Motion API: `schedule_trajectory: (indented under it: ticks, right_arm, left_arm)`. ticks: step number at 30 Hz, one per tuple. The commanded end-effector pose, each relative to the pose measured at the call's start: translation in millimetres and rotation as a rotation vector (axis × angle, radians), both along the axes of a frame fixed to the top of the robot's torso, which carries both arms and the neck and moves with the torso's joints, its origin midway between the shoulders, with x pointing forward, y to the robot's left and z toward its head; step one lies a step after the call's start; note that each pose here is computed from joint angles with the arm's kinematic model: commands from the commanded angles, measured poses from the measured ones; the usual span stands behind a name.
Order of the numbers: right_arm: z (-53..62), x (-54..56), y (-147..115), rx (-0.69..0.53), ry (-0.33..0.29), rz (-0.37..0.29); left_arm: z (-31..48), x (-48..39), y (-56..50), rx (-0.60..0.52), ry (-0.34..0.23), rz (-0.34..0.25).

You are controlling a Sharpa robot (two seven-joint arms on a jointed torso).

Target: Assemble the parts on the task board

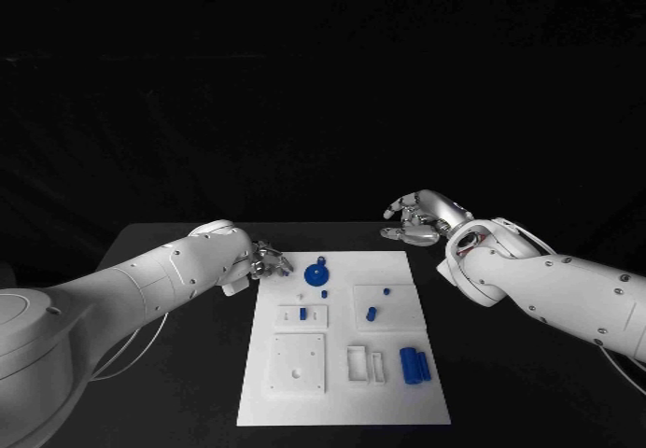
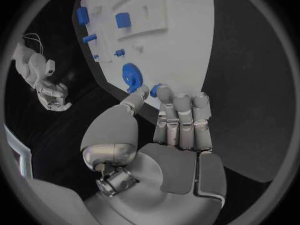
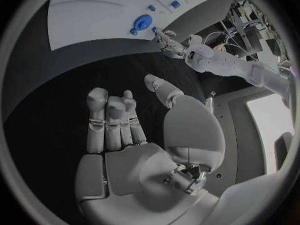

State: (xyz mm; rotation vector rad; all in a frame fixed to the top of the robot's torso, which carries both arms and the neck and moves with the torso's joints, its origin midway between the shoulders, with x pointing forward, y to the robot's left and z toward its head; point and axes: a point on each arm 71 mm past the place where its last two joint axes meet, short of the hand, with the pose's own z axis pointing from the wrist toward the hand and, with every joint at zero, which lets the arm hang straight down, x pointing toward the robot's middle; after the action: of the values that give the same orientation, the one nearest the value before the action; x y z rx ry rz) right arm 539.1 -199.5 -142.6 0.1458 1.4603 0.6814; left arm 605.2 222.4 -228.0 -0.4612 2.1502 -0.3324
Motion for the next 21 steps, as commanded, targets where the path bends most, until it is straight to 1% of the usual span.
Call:
schedule_trajectory:
  ticks: [1, 9, 21]
  right_arm:
    - [-0.3, -0.5, 1.6, -0.009, 0.001, 0.015]
    - [-0.2, -0.5, 1.7, -0.009, 0.001, 0.016]
    - [-0.1, -0.8, 2.5, -0.008, 0.002, 0.017]
  left_arm:
    - [-0.3, -0.2, -3.0, -0.018, 0.006, -0.011]
    - [0.0, 0.5, -2.9, -0.018, 0.001, -0.004]
    - [-0.4, 2.2, -3.4, -0.012, 0.014, -0.004]
